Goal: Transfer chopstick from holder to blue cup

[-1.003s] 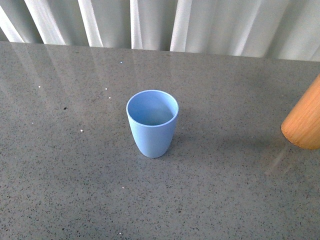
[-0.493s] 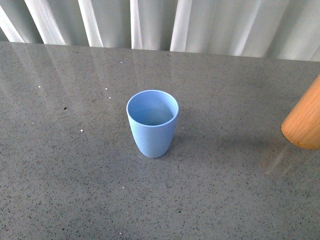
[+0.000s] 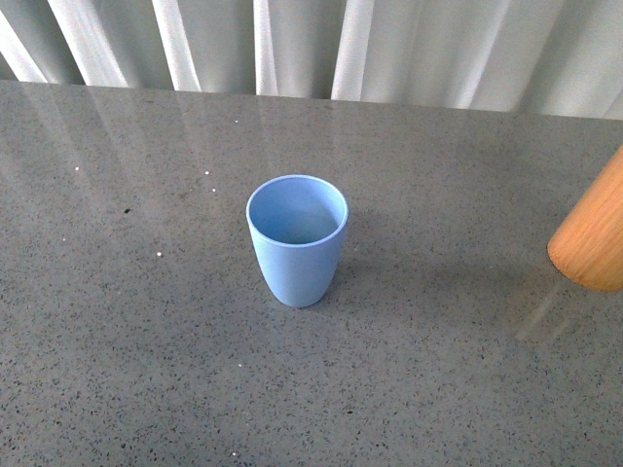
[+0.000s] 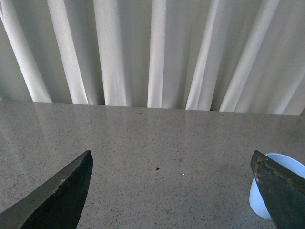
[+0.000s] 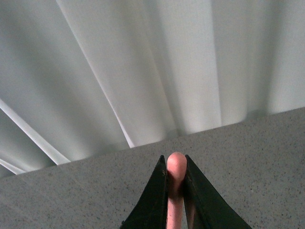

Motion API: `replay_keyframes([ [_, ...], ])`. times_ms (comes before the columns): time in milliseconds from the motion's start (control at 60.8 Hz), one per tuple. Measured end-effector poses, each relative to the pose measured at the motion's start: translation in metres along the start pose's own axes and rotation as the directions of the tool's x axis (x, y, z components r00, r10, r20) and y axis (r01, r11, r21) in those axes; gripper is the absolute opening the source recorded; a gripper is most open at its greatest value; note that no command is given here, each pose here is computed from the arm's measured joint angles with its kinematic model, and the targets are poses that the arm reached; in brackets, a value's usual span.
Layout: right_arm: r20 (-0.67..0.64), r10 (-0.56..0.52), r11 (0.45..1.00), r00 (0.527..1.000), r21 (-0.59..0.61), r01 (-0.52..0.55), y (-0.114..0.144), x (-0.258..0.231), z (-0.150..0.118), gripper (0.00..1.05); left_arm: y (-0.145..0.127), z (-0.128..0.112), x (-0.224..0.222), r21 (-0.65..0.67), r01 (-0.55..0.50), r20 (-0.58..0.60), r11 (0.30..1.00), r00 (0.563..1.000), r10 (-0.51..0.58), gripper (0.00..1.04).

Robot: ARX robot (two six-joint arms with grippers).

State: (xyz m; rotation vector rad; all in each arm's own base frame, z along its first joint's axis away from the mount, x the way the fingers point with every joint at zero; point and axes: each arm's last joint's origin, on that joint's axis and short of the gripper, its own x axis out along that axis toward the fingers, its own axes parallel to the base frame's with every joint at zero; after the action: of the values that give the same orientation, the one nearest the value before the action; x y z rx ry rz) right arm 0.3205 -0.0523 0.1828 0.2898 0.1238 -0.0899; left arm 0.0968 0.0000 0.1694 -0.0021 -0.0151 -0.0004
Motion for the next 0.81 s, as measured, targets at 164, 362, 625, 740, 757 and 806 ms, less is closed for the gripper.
replay_keyframes([
  [164,0.068,0.027,1.0,0.997,0.009,-0.028,0.014,-0.011,0.036,0.04,0.0,0.0,0.0,0.0,0.0,0.0,1.0,1.0,0.0,0.98],
  [362,0.19,0.125,0.992,0.974,-0.003,-0.127,0.048,-0.033,0.083,0.04,0.0,0.0,0.0,0.0,0.0,0.0,1.0,1.0,0.0,0.98],
  [625,0.191,0.401,0.915,0.896,-0.048,-0.399,0.122,-0.034,0.103,0.04,0.0,0.0,0.0,0.0,0.0,0.0,1.0,1.0,0.0,0.98],
  [740,0.13,0.462,0.886,0.877,-0.039,-0.461,0.142,-0.019,0.091,0.04,0.0,0.0,0.0,0.0,0.0,0.0,1.0,1.0,0.0,0.98],
  [757,0.115,0.473,0.881,0.874,-0.033,-0.472,0.145,-0.015,0.088,0.04,0.0,0.0,0.0,0.0,0.0,0.0,1.0,1.0,0.0,0.98],
  [806,0.067,0.492,0.87,0.868,-0.016,-0.492,0.157,-0.003,0.077,0.04,0.0,0.0,0.0,0.0,0.0,0.0,1.0,1.0,0.0,0.98],
])
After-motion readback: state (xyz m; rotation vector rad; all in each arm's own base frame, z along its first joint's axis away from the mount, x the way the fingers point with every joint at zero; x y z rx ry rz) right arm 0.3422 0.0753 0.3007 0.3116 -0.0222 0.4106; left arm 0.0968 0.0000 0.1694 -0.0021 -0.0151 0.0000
